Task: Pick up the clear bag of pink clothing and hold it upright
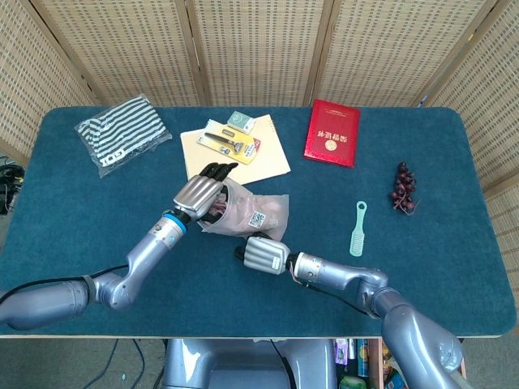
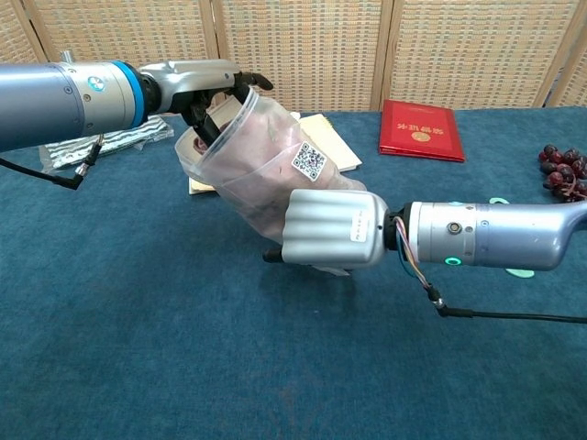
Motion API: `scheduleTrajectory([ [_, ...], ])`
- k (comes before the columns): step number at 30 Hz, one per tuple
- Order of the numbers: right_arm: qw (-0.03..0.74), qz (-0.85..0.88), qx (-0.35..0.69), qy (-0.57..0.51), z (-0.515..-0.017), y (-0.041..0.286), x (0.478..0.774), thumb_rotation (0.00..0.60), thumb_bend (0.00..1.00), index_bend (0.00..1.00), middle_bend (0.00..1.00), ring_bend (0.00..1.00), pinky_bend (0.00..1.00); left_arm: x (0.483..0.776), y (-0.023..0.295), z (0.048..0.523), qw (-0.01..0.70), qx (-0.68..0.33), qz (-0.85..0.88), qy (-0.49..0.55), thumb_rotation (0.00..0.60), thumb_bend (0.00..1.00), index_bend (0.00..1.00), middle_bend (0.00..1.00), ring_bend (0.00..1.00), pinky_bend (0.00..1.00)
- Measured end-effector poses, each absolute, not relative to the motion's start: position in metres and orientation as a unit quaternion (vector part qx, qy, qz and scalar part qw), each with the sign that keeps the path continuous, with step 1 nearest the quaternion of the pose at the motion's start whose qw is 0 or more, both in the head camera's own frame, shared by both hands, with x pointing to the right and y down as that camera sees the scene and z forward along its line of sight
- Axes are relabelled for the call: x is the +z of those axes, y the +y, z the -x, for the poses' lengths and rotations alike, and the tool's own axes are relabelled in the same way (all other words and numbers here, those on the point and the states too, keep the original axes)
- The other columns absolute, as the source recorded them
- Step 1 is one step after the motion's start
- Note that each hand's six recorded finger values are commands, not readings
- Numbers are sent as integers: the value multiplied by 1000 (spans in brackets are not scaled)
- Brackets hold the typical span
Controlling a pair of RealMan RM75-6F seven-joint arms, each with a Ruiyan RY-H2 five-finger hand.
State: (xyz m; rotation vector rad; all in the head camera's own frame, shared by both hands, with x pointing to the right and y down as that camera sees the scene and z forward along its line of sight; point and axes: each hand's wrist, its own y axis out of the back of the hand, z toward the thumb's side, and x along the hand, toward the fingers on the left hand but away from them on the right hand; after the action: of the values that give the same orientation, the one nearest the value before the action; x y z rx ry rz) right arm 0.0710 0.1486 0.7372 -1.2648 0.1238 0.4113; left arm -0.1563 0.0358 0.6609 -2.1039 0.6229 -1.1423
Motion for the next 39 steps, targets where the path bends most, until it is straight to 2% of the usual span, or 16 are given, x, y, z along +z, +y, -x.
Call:
scheduleTrajectory([
  [5, 783, 588, 194, 54, -71, 147, 737, 600, 270, 434, 851, 756, 989, 662, 37, 157, 327, -437, 804, 237, 600, 430, 659, 0, 0, 0],
  [11, 783, 588, 196, 53, -72, 146, 738, 600, 294, 448, 851, 756, 989, 663, 37, 157, 327, -437, 804, 236, 600, 430, 659, 0, 0, 0],
  [31, 780, 592, 198, 52, -66, 146, 739, 600, 556, 471, 851, 756, 989, 663, 37, 158, 322, -436, 806, 238, 600, 430, 660, 0, 0, 0],
  [39, 780, 592, 197, 51, -65, 146, 739, 600, 577, 626, 857, 761, 989, 665, 38, 160, 320, -437, 806, 239, 600, 430, 660, 0, 0, 0],
])
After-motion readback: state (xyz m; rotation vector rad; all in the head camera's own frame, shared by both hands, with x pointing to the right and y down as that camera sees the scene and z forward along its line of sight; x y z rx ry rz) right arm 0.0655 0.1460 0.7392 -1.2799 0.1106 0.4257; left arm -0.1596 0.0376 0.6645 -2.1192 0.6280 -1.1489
